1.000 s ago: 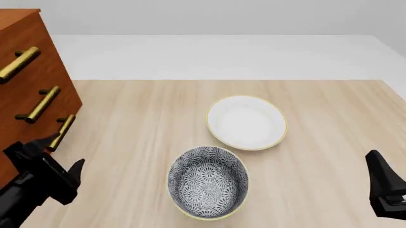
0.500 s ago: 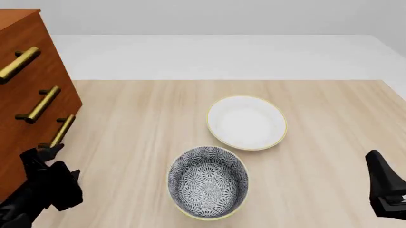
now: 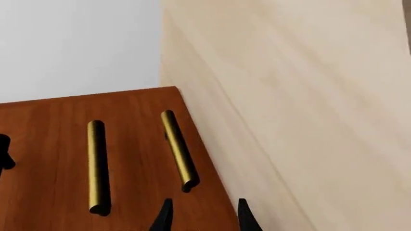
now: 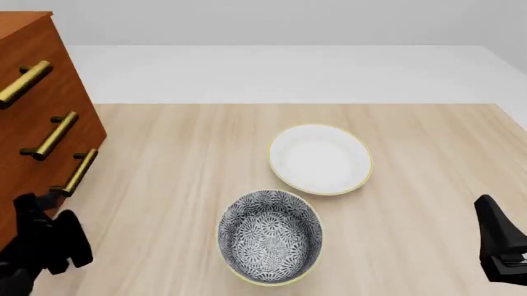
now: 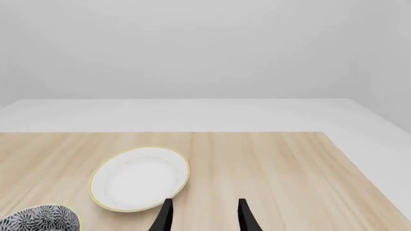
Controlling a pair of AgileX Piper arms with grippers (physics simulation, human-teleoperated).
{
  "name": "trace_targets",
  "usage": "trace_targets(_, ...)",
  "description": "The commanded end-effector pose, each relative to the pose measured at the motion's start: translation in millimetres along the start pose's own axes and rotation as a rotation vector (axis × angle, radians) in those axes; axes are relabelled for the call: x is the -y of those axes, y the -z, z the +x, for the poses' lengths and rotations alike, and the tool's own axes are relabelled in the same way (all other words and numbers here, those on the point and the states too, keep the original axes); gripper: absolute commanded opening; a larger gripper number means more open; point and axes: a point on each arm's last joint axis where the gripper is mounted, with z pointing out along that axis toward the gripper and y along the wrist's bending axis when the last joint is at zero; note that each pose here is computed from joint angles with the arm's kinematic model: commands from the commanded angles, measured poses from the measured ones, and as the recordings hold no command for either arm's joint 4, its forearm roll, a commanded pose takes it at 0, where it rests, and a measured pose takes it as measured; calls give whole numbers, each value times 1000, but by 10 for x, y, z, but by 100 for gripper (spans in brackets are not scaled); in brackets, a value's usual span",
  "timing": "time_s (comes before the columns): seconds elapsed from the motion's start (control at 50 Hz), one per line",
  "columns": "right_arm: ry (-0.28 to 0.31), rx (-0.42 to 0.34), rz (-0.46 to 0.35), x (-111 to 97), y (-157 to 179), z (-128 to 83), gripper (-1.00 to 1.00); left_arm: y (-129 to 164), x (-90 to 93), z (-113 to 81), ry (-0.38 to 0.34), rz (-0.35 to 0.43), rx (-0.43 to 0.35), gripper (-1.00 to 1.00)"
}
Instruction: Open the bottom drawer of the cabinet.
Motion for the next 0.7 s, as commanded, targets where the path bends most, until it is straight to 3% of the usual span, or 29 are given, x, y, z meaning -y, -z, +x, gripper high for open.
trace_targets(0.02,0,0,0,0,0,0,100,-143,-16,108,-38,-4,-51,100)
trace_targets(0.36,0,0,0,0,0,0,100,-339,-59,224,-54,-16,-97,100)
trace_targets(0.7,0,0,0,0,0,0,100,-574,-344,269,-67,-64,-108,100)
